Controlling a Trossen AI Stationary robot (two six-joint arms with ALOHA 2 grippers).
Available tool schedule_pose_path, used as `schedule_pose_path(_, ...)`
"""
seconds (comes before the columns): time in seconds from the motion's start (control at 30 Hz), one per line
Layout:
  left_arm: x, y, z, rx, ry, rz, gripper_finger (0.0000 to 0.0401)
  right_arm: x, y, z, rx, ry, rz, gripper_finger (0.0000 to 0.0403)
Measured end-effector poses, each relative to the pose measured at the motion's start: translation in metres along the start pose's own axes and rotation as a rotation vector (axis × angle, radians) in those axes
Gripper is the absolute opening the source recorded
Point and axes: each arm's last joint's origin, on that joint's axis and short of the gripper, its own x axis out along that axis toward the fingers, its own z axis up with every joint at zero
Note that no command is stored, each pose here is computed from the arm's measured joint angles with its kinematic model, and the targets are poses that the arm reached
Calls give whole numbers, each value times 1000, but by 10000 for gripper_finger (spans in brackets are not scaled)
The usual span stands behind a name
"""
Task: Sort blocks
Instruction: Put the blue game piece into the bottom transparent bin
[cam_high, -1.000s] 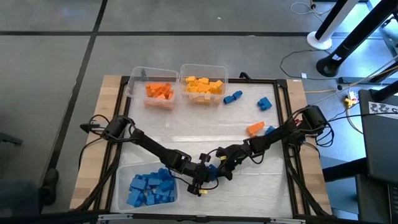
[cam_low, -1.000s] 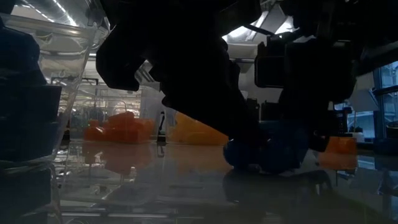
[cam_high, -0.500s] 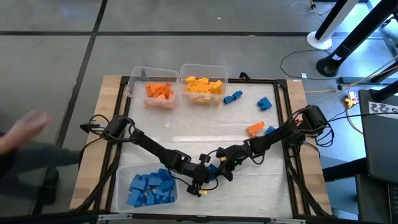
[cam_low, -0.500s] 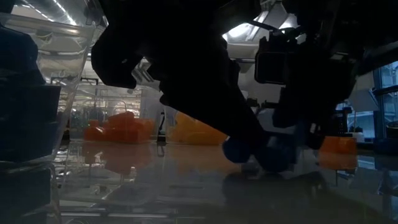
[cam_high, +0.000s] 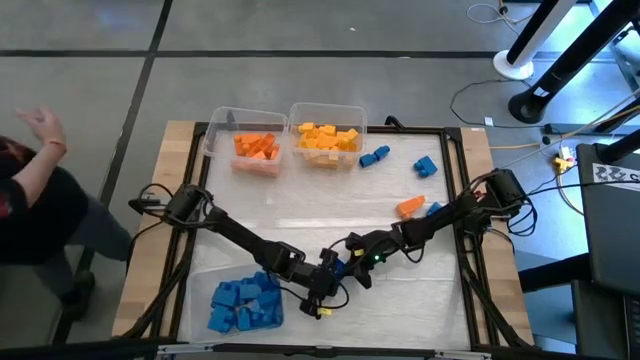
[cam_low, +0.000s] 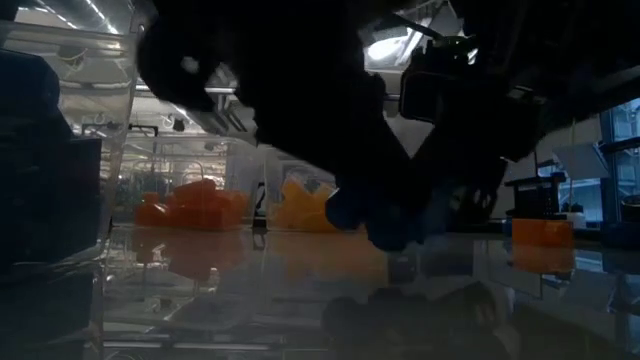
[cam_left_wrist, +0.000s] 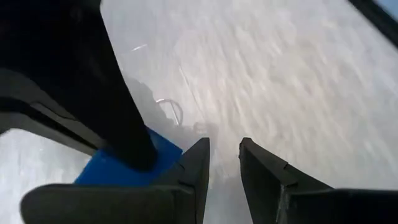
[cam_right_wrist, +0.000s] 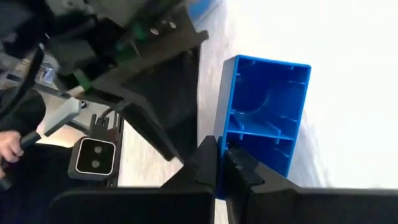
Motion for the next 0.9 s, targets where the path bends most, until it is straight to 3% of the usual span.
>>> schedule_pose_path(0.2,-27,0,14,14,-21,31,76,-2,7,8,-77,-80,49,4)
schedule_pose_path(0.53,-120,-9,37,-8,-22,8,76,-6,18,28,-258,-247,99,5)
schedule_pose_path(0.73,-181,-24,42,-17,-66,-10,76,-4,46,59,-453,-353,141,7)
schedule_pose_path(0.9,-229,-34,38,-42,-105,56,76,-3,78,90,-672,-412,128,8)
